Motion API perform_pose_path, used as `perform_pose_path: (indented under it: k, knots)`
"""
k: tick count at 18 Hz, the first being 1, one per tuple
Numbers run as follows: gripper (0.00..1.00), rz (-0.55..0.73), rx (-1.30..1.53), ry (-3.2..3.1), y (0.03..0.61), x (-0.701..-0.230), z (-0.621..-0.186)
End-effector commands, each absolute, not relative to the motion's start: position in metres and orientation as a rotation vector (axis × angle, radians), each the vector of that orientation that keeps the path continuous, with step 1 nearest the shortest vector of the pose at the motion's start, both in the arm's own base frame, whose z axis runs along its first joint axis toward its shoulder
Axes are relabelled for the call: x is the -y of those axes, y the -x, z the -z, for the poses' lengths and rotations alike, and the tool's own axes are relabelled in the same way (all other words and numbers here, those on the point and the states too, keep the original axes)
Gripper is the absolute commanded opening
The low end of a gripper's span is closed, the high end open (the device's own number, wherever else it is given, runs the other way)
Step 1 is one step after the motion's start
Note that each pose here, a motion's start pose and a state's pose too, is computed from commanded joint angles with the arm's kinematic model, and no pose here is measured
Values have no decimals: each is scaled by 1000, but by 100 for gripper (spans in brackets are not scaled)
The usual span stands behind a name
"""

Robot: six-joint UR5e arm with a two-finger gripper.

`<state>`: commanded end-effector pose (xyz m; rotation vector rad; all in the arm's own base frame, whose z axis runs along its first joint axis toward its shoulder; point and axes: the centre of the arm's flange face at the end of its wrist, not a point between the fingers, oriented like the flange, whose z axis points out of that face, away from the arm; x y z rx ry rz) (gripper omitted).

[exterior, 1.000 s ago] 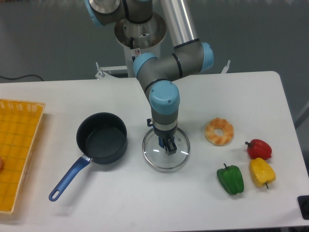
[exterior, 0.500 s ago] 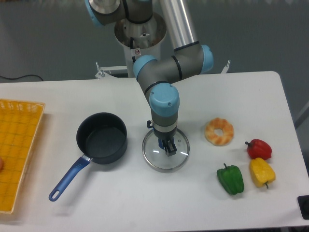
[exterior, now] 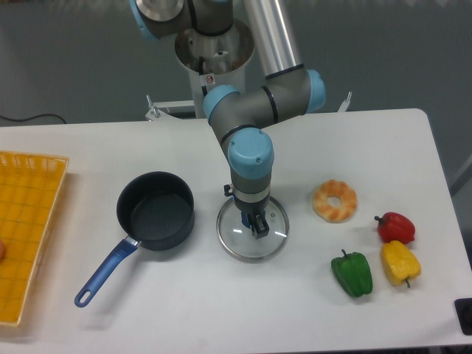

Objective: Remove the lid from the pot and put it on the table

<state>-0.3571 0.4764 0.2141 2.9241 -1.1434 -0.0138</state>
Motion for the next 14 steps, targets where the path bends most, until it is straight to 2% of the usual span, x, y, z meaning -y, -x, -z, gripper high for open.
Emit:
perform_pose_path:
  k: [14]
  knots:
    - [63, 0, 1127, -2927, 356, -478, -210]
